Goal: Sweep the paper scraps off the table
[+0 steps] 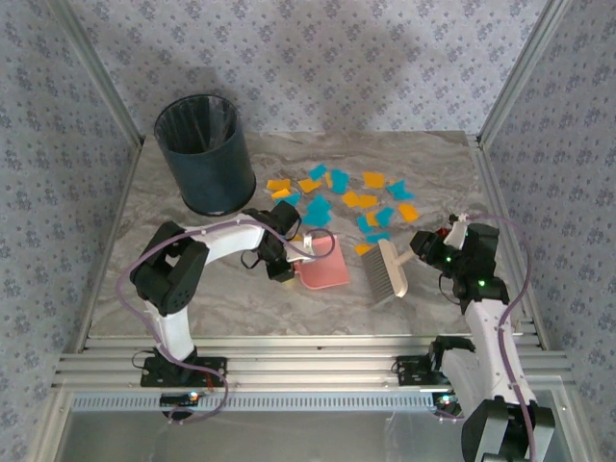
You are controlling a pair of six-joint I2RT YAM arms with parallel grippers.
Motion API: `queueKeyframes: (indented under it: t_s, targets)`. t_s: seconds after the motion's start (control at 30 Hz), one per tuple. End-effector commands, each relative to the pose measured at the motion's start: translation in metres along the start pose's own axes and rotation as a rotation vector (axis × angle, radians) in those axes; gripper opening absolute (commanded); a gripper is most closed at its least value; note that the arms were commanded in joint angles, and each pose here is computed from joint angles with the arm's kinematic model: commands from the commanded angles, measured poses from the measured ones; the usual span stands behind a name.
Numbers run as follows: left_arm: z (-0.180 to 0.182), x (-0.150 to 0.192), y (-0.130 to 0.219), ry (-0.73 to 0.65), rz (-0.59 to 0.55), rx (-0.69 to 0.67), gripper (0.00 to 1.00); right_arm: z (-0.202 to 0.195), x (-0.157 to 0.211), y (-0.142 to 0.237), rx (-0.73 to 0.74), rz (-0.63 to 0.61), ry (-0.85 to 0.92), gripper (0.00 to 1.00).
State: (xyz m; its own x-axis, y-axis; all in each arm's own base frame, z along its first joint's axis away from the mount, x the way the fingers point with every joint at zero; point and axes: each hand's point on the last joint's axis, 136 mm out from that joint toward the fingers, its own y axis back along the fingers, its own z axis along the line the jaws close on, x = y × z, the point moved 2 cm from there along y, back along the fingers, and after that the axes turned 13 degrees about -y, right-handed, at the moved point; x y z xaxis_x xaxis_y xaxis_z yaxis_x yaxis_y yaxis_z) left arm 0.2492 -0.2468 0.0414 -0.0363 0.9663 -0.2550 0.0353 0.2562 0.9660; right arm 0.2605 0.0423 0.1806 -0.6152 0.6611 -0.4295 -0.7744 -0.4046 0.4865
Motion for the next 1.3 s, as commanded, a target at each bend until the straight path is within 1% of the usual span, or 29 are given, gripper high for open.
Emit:
queueKeyframes:
  t_s: [0.0,0.07,0.27,0.43,0.7,0.8,1.1,1.17,1.27]
  targets:
    - [-0.007,-0.006,0.017,-0.042,-0.002,0.017,0.03,0.006,-0.003,0.005,-0.021,-0.008,0.019,0.0]
    - [-0.009,-0.008,0.027,-0.056,-0.001,0.007,0.0,0.008,-0.005,0.005,-0.026,-0.017,0.024,0.0]
    - [-0.014,-0.006,0.055,-0.036,0.037,0.006,0.0,0.01,-0.008,0.005,-0.034,-0.027,0.026,0.0]
    - [-0.02,-0.003,0.061,-0.044,0.053,0.023,0.0,0.014,-0.01,0.004,-0.053,-0.028,0.024,0.0]
    - [-0.016,-0.005,0.036,-0.058,0.074,0.032,0.0,0.01,-0.008,0.004,-0.037,-0.026,0.022,0.0]
    - [-0.016,-0.012,0.031,-0.07,0.074,0.044,0.0,0.008,-0.006,0.005,-0.028,-0.025,0.017,0.0]
    - [-0.008,-0.028,0.011,-0.116,0.139,0.073,0.0,-0.002,-0.003,0.008,0.017,-0.032,0.012,0.0]
    - [-0.006,-0.03,0.008,-0.123,0.143,0.075,0.02,-0.003,-0.002,0.009,0.023,-0.03,0.01,0.0]
    - [-0.003,-0.03,0.002,-0.128,0.143,0.073,0.09,-0.004,-0.001,0.009,0.028,-0.029,0.008,0.0]
